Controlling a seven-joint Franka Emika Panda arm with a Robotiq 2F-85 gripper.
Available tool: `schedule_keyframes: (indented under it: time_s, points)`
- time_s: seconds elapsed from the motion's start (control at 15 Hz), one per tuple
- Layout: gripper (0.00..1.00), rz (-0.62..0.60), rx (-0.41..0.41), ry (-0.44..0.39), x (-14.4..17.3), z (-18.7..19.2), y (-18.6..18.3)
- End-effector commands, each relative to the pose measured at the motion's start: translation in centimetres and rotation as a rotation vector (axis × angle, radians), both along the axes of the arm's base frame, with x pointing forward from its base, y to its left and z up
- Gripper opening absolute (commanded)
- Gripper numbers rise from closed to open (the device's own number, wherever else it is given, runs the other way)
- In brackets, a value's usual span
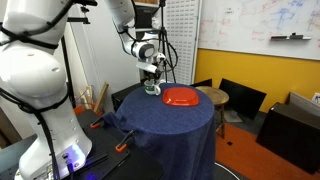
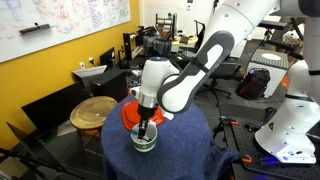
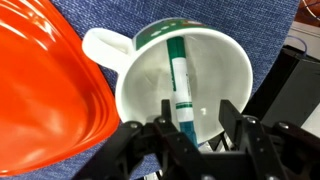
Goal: Put the marker on the table
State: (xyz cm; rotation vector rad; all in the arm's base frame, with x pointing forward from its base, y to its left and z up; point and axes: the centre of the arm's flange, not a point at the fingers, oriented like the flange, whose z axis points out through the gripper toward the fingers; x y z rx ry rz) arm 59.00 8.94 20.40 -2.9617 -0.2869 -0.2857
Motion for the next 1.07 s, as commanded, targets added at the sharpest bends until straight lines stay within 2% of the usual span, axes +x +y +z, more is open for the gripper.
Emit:
schedule_keyframes:
  time_s: [0.0,0.4,0.53,0.67,0.8,0.87,0.93,1.0]
  points:
    - [0.54,-0.019,0.002,0.018,2.0,0.0,0.2]
    - [0.5,-0.014,0.011,0.043,3.2,-0.6,0.3]
    - [0.43,-0.015,0.011,0.057,3.4,-0.8,0.3]
    - [0.18,-0.015,0.012,0.066,3.5,-0.9,0.3]
    - [0.01,-0.014,0.01,0.069,3.5,-1.0,0.4]
    - [0.0,-0.016,0.008,0.066,3.5,-0.9,0.4]
    - [0.05,-0.016,0.006,0.065,3.3,-0.8,0.4]
    - [0.05,-0.015,0.005,0.064,3.1,-0.6,0.5]
